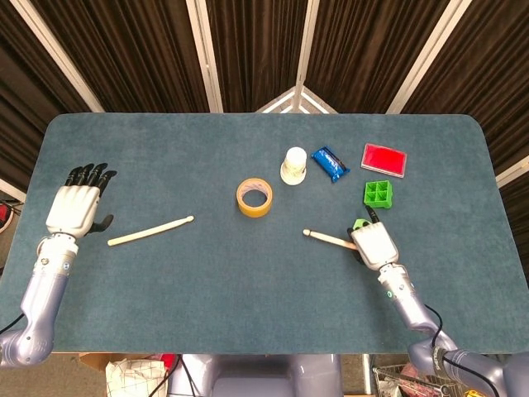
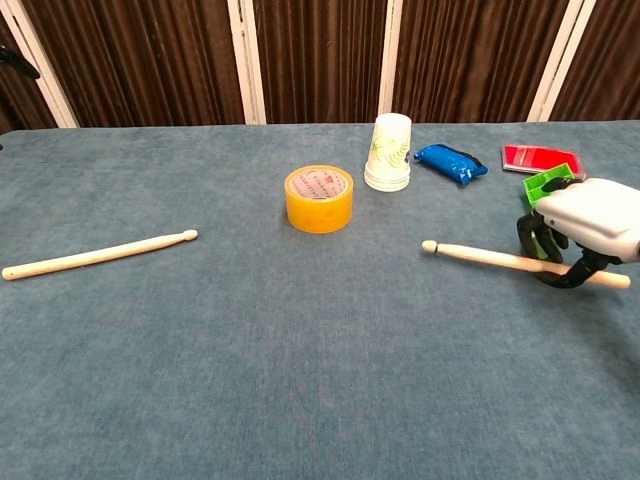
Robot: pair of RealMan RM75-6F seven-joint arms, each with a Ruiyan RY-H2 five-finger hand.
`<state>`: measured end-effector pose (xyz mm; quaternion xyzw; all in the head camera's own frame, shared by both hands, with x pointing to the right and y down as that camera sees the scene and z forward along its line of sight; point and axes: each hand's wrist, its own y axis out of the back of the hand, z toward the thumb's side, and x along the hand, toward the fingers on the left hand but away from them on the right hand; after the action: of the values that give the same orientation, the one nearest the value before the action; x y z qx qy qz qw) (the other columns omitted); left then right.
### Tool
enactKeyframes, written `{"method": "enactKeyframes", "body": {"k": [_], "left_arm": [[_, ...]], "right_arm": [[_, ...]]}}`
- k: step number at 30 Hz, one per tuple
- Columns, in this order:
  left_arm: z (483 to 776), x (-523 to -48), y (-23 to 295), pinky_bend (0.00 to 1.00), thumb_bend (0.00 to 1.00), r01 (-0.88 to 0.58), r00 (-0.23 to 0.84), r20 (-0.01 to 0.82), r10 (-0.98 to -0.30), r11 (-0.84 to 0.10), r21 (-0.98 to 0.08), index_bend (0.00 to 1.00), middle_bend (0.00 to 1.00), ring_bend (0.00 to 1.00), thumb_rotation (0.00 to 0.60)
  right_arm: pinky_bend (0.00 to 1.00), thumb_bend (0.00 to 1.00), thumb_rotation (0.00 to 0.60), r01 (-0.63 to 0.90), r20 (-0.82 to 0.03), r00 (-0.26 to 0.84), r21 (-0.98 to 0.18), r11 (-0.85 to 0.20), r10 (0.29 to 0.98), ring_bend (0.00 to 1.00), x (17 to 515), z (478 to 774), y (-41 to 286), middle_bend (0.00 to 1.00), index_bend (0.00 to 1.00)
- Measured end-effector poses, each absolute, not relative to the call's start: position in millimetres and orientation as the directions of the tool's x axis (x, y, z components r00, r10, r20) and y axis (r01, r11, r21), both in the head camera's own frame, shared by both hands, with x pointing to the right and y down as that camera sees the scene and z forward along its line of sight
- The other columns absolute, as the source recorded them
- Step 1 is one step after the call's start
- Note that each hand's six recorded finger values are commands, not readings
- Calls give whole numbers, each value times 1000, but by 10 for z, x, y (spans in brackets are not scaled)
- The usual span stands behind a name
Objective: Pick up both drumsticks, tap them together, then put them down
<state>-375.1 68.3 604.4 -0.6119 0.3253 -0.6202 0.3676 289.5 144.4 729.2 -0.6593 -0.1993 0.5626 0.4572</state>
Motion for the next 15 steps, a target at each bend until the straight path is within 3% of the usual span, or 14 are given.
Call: {"method": "enactKeyframes", "body": {"k": [6, 15], "left_arm": [[6067, -3763, 695, 16, 427, 64, 14, 524, -851, -522, -850, 140, 22, 0, 600], [6086, -3817, 713, 16, 427, 71, 3, 528, -849, -527, -847, 140, 18, 0, 600]], "right_arm": [[87, 477, 600, -244, -566, 272, -823, -513, 779, 462, 2885, 7226, 1438, 552, 362], [83, 471, 600, -232, -573, 238, -818, -527, 784, 440, 2895, 7107, 1387, 505, 299]]}}
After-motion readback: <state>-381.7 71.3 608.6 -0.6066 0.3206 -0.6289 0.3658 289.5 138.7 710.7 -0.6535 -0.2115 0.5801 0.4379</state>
